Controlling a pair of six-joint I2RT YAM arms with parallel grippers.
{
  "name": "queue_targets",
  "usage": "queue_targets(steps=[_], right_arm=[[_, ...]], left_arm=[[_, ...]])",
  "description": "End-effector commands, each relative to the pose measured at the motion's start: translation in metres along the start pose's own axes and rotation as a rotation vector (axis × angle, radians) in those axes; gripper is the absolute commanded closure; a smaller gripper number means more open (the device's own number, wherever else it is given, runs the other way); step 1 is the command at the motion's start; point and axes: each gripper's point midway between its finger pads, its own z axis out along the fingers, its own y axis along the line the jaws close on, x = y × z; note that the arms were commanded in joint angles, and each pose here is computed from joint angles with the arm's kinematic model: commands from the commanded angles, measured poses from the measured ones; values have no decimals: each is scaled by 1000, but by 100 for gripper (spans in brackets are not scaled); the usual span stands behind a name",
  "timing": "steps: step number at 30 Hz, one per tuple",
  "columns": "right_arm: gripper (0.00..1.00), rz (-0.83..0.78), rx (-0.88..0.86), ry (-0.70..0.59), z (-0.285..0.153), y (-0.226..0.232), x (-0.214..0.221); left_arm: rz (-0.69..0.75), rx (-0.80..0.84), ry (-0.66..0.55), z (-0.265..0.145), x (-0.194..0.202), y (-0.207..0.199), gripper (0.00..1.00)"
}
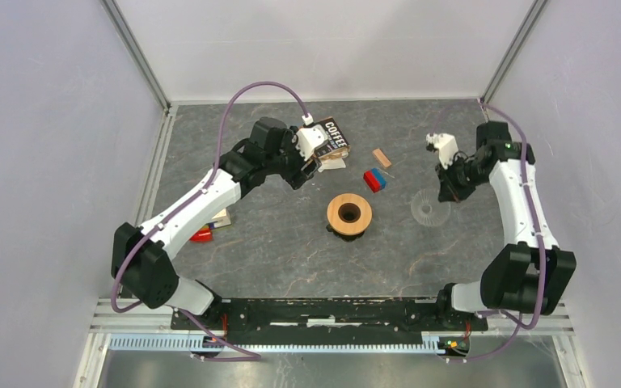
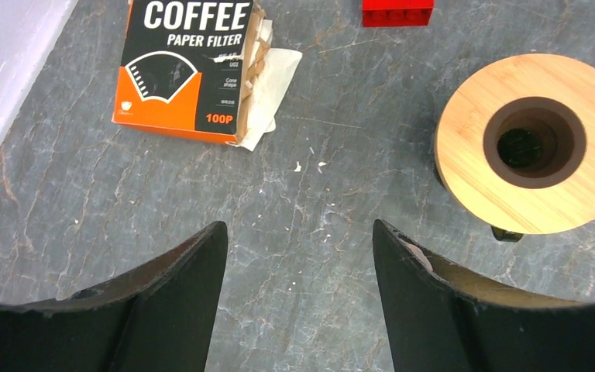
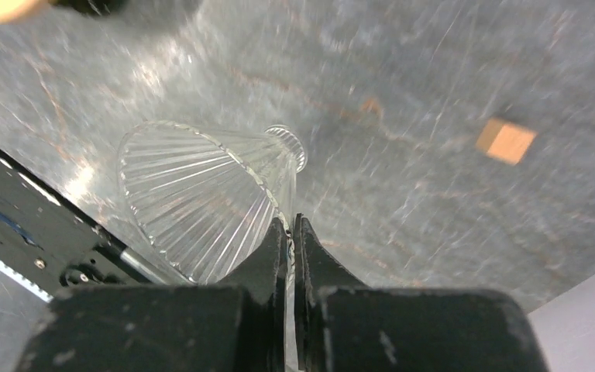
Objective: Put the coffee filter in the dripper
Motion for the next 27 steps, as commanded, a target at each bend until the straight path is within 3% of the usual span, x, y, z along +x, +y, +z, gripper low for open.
queue_targets(steps=[1,10,18,27], right_arm=[[100,9,-91,-120,-22,17,-53],[100,-101,-256,-221,-16,83,-144],[100,-160,-376,-200,5,133,-168],[100,-173,-394,-102,35,144,-162]], left_arm=[[-36,37,-141,-23,-49,-4,25],[-82,126,-171,-34,-65,-19,25],[5,31,-101,-29,-33,-6,25],[28,26,-88,-30,-25,-7,26]])
